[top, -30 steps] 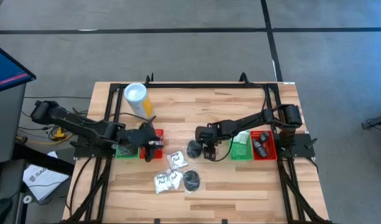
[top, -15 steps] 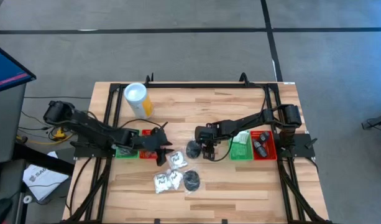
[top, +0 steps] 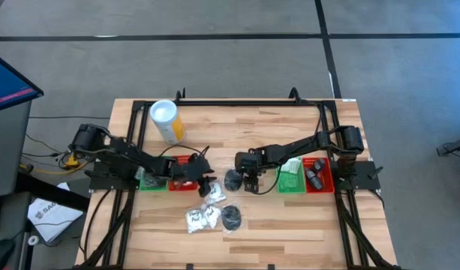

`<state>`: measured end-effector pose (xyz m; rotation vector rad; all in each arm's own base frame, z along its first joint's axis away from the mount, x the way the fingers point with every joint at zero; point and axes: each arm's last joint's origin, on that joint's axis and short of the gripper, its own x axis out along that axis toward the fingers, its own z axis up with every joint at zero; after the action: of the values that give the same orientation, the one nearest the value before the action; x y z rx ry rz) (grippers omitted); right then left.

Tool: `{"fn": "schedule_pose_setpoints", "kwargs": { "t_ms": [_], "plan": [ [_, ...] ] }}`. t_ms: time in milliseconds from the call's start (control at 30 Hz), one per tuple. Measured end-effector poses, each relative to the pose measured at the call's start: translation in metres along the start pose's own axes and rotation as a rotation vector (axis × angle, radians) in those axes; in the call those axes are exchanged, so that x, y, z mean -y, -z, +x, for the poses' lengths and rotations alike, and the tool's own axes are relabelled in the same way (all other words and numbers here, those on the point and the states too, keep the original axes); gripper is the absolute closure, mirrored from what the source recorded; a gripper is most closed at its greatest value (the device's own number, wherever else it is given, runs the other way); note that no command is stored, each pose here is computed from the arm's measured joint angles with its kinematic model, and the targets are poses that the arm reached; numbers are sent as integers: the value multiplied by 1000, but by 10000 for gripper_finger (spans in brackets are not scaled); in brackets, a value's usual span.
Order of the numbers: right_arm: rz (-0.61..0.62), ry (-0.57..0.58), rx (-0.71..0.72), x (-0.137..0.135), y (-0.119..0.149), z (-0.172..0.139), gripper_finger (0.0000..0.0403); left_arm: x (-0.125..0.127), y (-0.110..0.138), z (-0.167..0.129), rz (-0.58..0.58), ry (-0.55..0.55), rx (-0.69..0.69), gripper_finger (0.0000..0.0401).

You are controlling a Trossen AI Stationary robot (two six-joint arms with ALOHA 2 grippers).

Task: Pick & Place Travel size toiletries
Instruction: Put the black hair brush into the left green bin

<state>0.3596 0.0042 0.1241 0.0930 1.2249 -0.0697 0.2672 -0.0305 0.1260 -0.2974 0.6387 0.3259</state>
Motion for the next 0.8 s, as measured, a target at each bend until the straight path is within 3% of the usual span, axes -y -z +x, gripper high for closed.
{"fn": "schedule_pose_setpoints", "kwargs": {
  "t_ms": [800],
  "plan": [
    [-16,-1,10,0,-1,0,211,-1,-7,3,-16,58,28,254]
  ]
}}
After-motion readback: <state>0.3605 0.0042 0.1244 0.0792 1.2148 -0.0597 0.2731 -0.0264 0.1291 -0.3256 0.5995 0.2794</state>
